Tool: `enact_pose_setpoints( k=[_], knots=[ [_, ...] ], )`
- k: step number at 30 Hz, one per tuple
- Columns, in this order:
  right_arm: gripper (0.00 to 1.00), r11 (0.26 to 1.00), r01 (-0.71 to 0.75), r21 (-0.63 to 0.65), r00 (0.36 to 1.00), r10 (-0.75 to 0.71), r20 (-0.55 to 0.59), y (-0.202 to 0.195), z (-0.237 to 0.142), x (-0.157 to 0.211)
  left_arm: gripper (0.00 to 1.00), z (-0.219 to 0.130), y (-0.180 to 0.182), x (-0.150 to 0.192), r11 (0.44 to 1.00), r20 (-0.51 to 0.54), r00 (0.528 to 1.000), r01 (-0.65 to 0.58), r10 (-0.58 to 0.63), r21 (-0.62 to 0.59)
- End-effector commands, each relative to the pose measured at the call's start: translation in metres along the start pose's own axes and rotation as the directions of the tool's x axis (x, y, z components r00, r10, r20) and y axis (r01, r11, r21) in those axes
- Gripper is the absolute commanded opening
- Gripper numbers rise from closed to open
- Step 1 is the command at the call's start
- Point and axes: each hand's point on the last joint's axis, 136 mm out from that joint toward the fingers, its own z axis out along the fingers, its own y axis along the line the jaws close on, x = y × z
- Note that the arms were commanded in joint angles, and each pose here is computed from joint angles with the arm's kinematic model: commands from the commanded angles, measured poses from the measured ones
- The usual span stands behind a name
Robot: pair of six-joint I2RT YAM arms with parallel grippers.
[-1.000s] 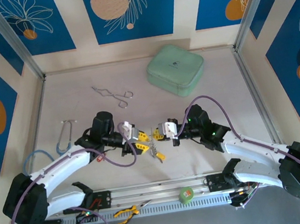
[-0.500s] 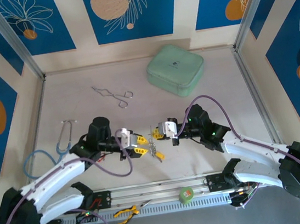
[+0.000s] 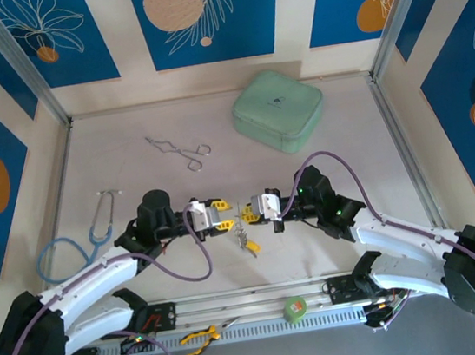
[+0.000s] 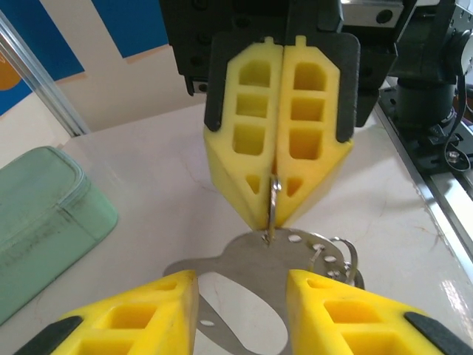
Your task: Put the keys on the keyring
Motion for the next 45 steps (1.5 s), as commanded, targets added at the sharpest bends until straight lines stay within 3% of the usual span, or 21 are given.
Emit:
enact_pose_setpoints(
  k=[1,12,18,21,22,25,27,31,34,45],
  knots=[
    [0.0,1.0,0.019,0.004,1.0,-0.019,0.018,-0.005,0.001,-0.013,0.34,0.003,-0.003,-0.017,0.999,0.078,0.997,-0.021,0.018,0.034],
    [0.0,1.0,0.023,0.006,0.999,-0.023,0.026,-0.007,0.005,-0.015,0.3,0.005,-0.013,-0.015,0.994,0.081,0.996,0.012,-0.021,0.104],
    [0.0,1.0,0.017,-0.01,0.999,-0.017,0.033,-0.004,0.005,-0.015,0.13,0.005,-0.013,-0.017,0.995,0.085,0.996,0.006,-0.014,0.104],
    [0.0,1.0,0.017,-0.009,0.999,-0.017,0.029,-0.004,0.005,-0.015,0.0,0.005,-0.012,-0.018,0.995,0.082,0.997,-0.002,-0.006,0.098],
    [0.0,1.0,0.019,-0.007,1.0,-0.019,0.022,-0.004,0.005,-0.014,0.0,0.005,-0.012,-0.017,0.996,0.076,0.997,-0.006,-0.001,0.094],
    [0.23,0.999,0.028,0.036,0.999,-0.027,-0.026,-0.009,0.002,-0.005,0.0,0.004,-0.008,-0.016,0.998,0.038,0.999,-0.017,0.014,0.063],
    [0.29,0.997,0.041,0.067,0.996,-0.035,-0.076,-0.012,-0.002,0.002,0.0,0.004,-0.007,-0.013,0.998,-0.022,0.999,-0.027,0.028,0.049],
    [0.29,0.995,0.062,0.074,0.978,-0.046,-0.201,-0.013,-0.009,0.02,0.0,0.002,-0.007,0.003,0.998,-0.211,0.976,-0.052,0.059,0.04],
    [0.28,0.995,0.077,0.067,0.972,-0.06,-0.226,-0.013,-0.01,0.019,0.0,0.002,-0.008,0.005,0.997,-0.278,0.958,-0.055,0.066,0.046],
    [0.19,0.997,0.083,0.005,0.984,-0.081,-0.16,-0.007,0.005,-0.001,0.0,0.009,-0.007,-0.006,0.993,-0.307,0.945,-0.099,0.112,0.059]
  ],
)
